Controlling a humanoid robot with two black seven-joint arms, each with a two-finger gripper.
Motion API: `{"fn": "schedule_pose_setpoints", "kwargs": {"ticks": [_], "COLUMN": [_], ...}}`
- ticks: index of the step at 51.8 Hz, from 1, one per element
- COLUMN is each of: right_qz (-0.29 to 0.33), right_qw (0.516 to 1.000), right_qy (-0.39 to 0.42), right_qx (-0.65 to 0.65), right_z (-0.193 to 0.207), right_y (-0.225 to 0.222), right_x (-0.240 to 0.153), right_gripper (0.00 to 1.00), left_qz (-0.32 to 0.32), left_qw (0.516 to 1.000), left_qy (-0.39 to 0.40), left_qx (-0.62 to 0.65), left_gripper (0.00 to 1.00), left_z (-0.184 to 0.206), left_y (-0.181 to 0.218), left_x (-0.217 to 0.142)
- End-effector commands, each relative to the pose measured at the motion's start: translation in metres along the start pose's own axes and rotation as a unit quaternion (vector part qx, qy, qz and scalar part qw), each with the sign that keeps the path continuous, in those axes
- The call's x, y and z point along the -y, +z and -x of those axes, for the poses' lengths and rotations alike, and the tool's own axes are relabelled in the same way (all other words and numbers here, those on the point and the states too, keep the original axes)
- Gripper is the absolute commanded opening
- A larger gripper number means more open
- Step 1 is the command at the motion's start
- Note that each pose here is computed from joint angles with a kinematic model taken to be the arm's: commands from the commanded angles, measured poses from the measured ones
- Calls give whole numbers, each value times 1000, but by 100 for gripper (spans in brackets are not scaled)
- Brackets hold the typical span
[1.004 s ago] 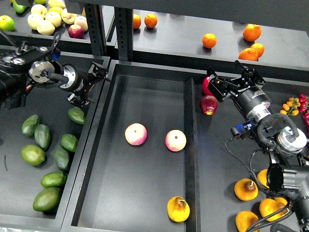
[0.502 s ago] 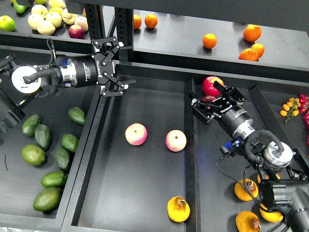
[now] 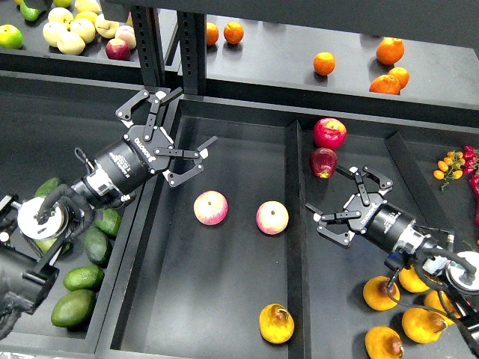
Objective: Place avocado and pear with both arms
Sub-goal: 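Raise the left gripper and bring both grippers back over the middle bin, then move the right gripper down to the yellow pear nearest the robot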
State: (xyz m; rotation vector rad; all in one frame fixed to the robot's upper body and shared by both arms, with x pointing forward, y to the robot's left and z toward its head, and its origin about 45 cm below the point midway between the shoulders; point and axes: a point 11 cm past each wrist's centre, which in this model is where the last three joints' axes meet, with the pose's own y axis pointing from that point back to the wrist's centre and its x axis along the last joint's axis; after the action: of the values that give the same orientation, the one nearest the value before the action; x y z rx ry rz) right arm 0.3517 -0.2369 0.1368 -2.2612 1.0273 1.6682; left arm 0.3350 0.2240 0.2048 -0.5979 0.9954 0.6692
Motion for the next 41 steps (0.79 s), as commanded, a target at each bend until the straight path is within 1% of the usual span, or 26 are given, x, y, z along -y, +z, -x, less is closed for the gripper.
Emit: {"fn": "schedule_pose_setpoints", "kwargs": {"ticks": [1, 8, 16, 21, 27, 35, 36, 41], "right_qz": [23, 44, 61, 80, 126, 209, 232, 261], "right_qw": [999, 995, 990, 986, 973, 945, 936, 924], "right_qy": [15, 29, 30, 40, 55, 63, 71, 80], "right_qx": [-41, -84, -124, -142, -186, -242, -253, -267], "right_z": [-3, -1, 4, 0, -1, -7, -10, -15], "right_y": [-1, -5, -5, 2, 11, 35, 43, 52], "right_x": [-12, -19, -17, -16, -9, -2, 1, 3], "right_gripper": [99, 99, 99, 99, 99, 99, 99, 99], "left_qz": [41, 74, 81, 77, 69, 60, 58, 57], "left_qw": [998, 995, 994, 993, 992, 991, 991, 991], "left_qy": [1, 22, 40, 52, 65, 70, 71, 70], "left_qx": [-36, -56, -66, -76, -88, -96, -97, -97], "left_gripper": [98, 98, 99, 99, 99, 99, 99, 99], "left_z": [-4, -13, -21, -26, -31, -33, -33, -33], "left_y": [-11, -17, -23, -33, -46, -56, -57, -58], "left_x": [-14, -43, -57, -65, -73, -75, -75, -74]}}
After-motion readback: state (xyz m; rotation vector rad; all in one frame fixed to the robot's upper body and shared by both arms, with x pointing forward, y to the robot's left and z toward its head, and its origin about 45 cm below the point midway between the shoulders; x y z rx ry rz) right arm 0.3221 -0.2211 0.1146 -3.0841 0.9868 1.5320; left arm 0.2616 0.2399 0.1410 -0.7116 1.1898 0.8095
